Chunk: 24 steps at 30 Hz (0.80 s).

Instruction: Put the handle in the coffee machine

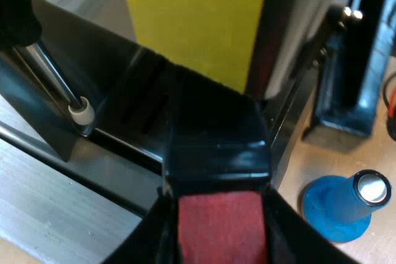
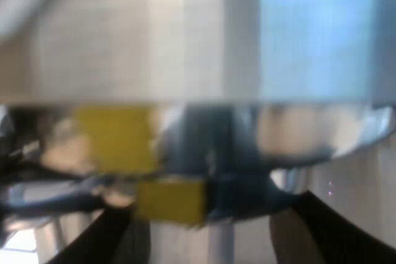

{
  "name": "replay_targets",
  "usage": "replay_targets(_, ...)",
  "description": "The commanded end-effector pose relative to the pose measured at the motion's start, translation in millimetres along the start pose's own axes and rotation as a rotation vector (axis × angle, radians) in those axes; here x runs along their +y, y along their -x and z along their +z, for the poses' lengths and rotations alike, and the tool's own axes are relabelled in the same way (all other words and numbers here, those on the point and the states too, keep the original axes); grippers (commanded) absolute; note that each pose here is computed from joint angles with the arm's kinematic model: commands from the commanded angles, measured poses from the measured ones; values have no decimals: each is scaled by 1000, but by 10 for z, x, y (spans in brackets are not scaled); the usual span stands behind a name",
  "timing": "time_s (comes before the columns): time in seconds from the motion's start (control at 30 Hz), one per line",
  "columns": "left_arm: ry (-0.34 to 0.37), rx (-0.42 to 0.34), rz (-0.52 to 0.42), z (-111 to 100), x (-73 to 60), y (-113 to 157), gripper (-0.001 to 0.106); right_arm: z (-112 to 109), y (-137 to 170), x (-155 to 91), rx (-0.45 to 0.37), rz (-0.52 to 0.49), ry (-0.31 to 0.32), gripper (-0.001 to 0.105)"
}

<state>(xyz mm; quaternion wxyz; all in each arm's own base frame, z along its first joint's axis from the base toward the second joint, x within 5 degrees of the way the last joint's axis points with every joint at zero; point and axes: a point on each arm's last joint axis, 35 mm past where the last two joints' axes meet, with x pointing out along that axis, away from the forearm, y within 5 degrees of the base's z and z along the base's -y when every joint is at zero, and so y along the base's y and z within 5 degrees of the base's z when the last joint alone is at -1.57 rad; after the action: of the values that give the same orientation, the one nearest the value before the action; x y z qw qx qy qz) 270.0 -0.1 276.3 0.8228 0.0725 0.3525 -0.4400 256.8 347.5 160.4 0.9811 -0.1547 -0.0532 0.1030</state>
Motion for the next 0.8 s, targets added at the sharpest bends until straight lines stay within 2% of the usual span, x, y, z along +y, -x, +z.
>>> replay_targets(0.03,-77,-154,-46,231,-45,144,0,22,-48,-47,-35,-12,-17,47)
replay_targets(0.17,-74,-148,-45,227,-47,144,0,-22,-51,-41,-58,-24,-40,47)
replay_targets(0.3,-74,-148,-44,227,-46,144,0,-65,-47,-27,-72,-31,-37,47)
replay_targets(0.37,-74,-148,-44,227,-46,144,0,-45,-45,-38,-89,-38,-51,47)
replay_targets(0.53,-74,-148,-44,227,-46,144,0,-8,-51,-47,-108,-49,-25,47)
replay_targets(0.6,-74,-148,-44,227,-46,144,0,31,-62,-42,-135,-33,-34,47)
replay_targets(0.8,-73,-138,-32,224,-42,143,0,41,-69,-53,-147,-30,-44,47)
